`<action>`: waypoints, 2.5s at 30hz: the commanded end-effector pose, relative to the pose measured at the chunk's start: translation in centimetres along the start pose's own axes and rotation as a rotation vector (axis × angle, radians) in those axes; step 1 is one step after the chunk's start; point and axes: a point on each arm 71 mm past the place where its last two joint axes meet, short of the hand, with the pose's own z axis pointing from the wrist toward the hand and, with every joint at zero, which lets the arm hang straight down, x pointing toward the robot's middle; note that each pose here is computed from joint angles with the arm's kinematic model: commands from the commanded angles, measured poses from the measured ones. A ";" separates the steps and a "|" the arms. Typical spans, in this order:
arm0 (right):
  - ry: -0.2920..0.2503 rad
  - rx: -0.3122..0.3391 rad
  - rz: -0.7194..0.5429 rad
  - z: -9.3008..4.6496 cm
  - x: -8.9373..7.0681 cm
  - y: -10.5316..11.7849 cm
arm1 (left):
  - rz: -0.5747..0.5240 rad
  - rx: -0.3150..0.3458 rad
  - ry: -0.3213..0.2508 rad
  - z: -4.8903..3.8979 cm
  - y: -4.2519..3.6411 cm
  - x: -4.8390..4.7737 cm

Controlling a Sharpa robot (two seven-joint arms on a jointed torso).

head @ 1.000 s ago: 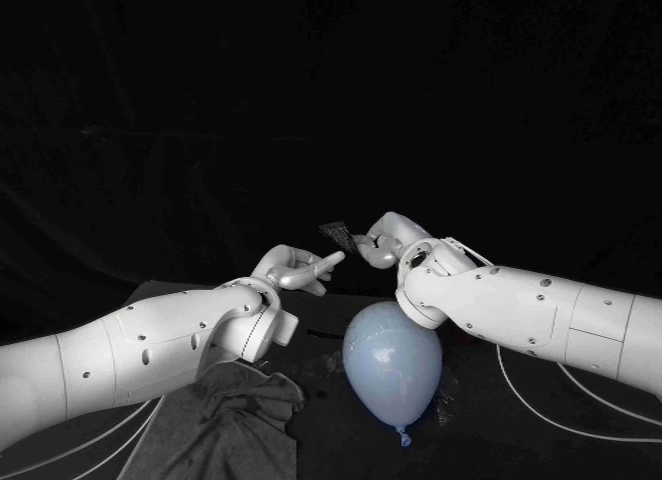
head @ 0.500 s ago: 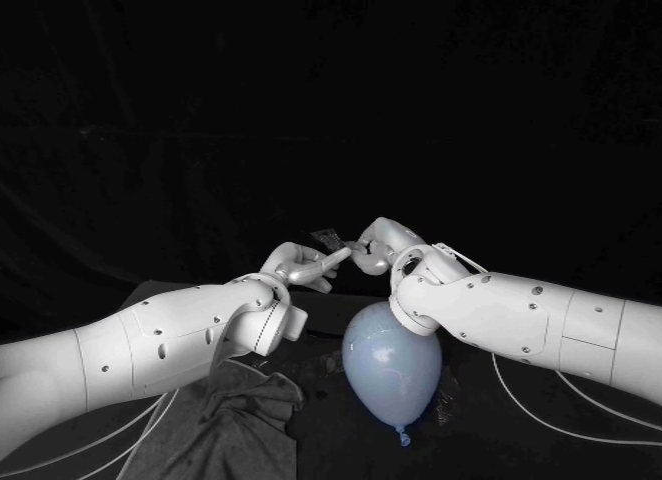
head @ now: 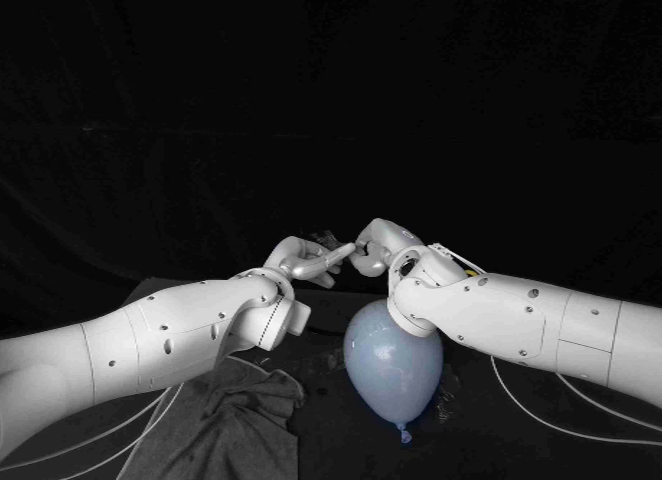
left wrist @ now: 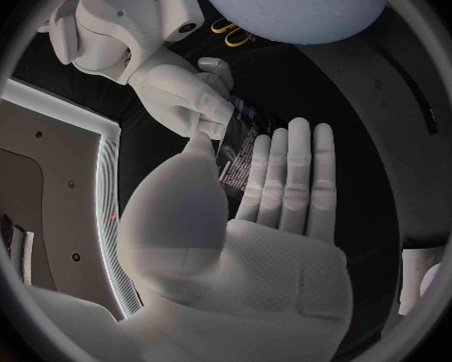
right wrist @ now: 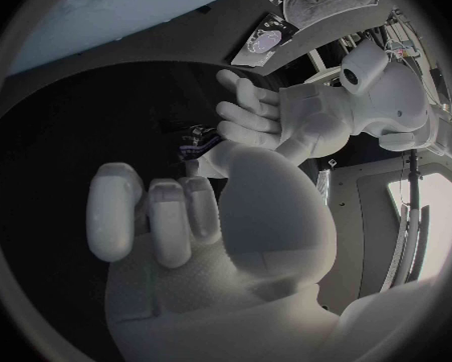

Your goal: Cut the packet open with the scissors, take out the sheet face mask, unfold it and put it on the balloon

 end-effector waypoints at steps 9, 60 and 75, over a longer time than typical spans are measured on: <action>0.016 -0.027 -0.031 -0.3 0.4 0.7 | 0.082 -0.038 0.041 0.21 -0.16 0.88; 0.016 0.003 -0.027 -0.1 0.2 -0.7 | 0.041 -0.022 0.030 -0.37 -0.09 0.16; -0.123 -0.110 0.094 -0.1 -1.0 -0.3 | 0.042 -0.016 0.033 -0.35 -0.02 -0.07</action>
